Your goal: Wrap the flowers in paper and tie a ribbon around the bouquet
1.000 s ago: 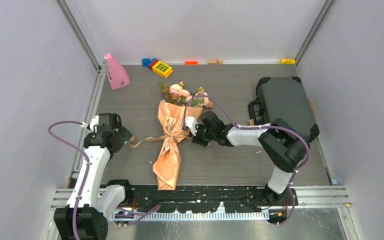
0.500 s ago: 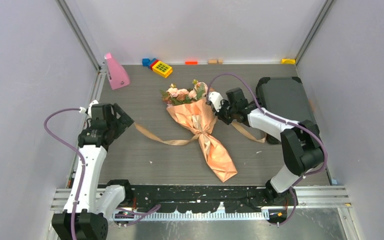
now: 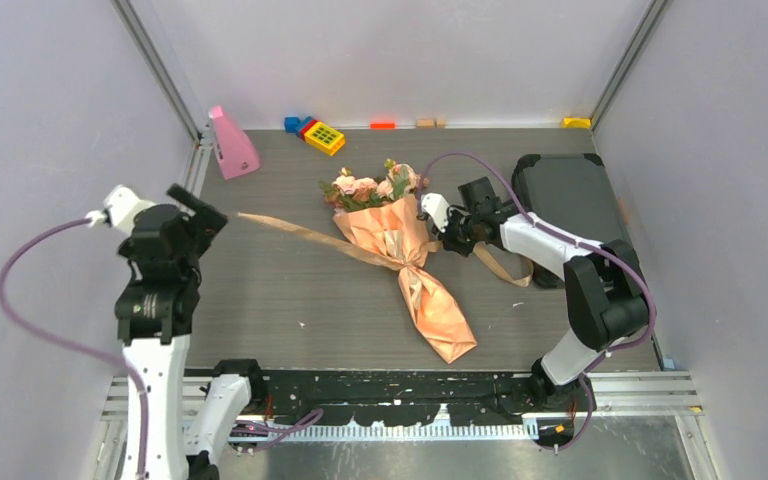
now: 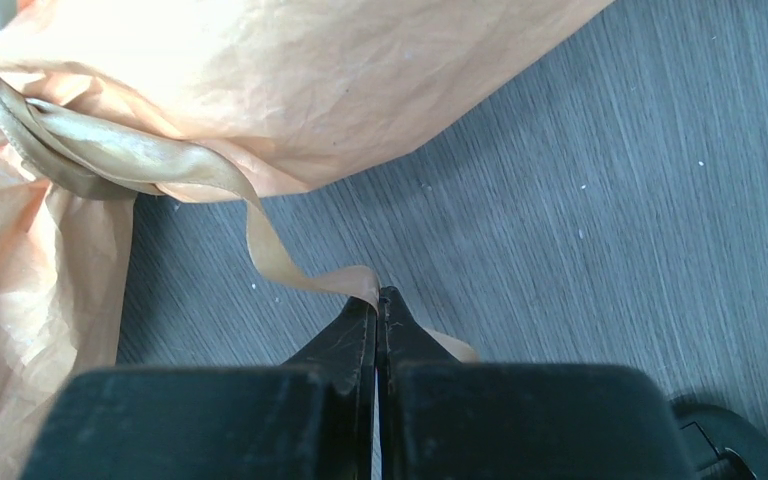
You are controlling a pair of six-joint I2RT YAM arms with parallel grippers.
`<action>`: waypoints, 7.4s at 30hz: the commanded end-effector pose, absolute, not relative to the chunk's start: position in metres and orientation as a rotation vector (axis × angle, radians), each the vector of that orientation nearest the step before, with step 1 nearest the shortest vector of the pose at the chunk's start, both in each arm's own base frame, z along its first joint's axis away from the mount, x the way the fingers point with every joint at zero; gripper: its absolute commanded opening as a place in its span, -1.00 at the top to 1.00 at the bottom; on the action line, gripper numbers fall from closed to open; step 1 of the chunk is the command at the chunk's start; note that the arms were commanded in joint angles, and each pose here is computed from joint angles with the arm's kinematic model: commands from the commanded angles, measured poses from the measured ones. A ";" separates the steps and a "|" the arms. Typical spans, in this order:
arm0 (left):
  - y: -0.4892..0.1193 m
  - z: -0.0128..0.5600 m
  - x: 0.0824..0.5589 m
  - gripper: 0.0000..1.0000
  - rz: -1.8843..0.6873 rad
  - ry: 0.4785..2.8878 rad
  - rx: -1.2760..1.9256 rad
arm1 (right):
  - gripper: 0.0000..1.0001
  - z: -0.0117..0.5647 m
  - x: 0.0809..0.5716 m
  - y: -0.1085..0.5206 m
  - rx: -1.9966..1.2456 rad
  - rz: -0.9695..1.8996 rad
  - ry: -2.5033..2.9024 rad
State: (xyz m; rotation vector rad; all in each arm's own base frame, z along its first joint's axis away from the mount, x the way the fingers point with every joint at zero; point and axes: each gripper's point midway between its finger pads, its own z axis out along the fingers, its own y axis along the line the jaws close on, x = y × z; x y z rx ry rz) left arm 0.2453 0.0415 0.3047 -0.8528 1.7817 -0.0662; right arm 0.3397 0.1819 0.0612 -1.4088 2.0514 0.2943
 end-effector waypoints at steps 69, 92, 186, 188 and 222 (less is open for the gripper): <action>-0.194 0.022 0.253 1.00 -0.216 2.623 -0.092 | 0.98 0.074 0.373 0.107 0.692 -0.022 2.017; -0.080 0.006 0.237 1.00 -0.017 2.650 -0.671 | 0.98 0.047 0.337 0.048 0.876 -0.026 1.992; -0.253 0.165 0.261 1.00 -0.820 2.125 0.162 | 0.41 0.014 0.277 0.015 0.954 -0.216 2.154; -0.253 0.167 0.262 1.00 -0.802 2.117 0.152 | 0.84 0.022 0.283 0.017 0.915 -0.200 2.149; -0.270 0.165 0.229 1.00 -0.888 1.905 0.301 | 0.99 0.302 0.281 0.480 -0.566 1.226 1.985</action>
